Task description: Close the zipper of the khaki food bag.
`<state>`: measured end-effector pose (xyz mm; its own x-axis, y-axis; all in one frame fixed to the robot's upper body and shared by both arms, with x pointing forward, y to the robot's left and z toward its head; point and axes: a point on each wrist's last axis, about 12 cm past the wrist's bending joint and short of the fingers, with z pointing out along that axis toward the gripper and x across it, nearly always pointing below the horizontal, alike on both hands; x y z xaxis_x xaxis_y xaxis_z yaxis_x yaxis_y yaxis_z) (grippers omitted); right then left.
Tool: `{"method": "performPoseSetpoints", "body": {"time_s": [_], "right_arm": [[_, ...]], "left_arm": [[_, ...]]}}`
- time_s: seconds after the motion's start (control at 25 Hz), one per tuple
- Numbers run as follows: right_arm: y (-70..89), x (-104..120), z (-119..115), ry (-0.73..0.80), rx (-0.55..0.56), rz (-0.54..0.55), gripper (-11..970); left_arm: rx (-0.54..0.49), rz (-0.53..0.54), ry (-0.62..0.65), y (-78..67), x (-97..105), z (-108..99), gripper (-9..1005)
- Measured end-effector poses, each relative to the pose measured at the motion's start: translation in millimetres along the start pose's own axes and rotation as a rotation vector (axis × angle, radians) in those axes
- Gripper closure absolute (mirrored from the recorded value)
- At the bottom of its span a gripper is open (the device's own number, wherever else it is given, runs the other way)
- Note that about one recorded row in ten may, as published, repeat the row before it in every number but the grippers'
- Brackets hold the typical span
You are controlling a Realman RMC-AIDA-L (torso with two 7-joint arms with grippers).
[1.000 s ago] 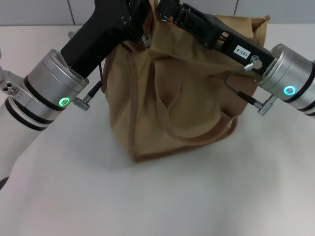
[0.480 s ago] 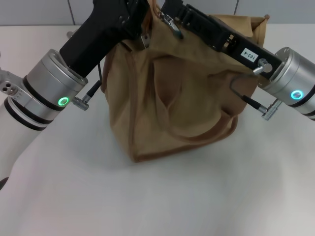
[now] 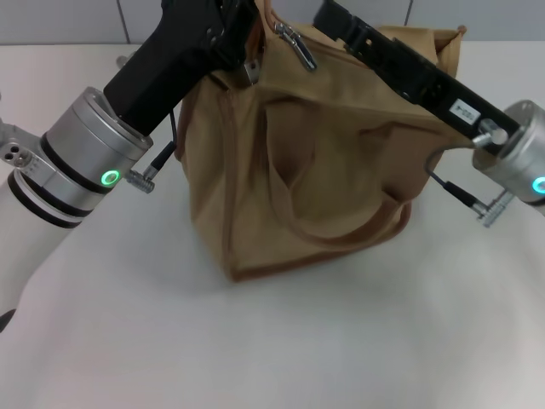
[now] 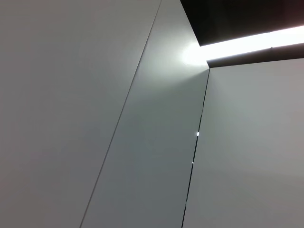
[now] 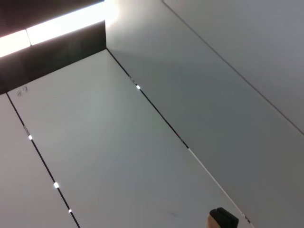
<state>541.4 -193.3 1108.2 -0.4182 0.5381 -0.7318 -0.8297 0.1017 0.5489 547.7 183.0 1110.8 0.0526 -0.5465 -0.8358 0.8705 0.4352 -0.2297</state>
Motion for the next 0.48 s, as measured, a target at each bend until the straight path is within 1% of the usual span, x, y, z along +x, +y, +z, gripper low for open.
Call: {"method": "performPoseSetpoints", "body": {"time_s": [0.04, 0.08, 0.16, 0.32, 0.48], "right_arm": [[0.7, 1, -6, 0.004, 0.008, 0.019, 463], [0.7, 1, -6, 0.004, 0.008, 0.019, 463], [0.4, 4, -14, 0.009, 0.034, 0.043, 463], [-0.1, 6, -17, 0.016, 0.049, 0.057, 463], [-1.3, 11, -16, 0.053, 0.059, 0.076, 462]], "left_arm": [[0.0, -0.001, -0.001, -0.3, 0, 0, 974], [-0.001, -0.003, -0.001, -0.5, 0, 0, 974], [0.001, -0.004, -0.001, -0.9, 1, 0, 974], [0.004, -0.005, 0.0, -1.2, 1, 0, 974], [0.006, -0.006, -0.001, -1.4, 1, 0, 975]]}}
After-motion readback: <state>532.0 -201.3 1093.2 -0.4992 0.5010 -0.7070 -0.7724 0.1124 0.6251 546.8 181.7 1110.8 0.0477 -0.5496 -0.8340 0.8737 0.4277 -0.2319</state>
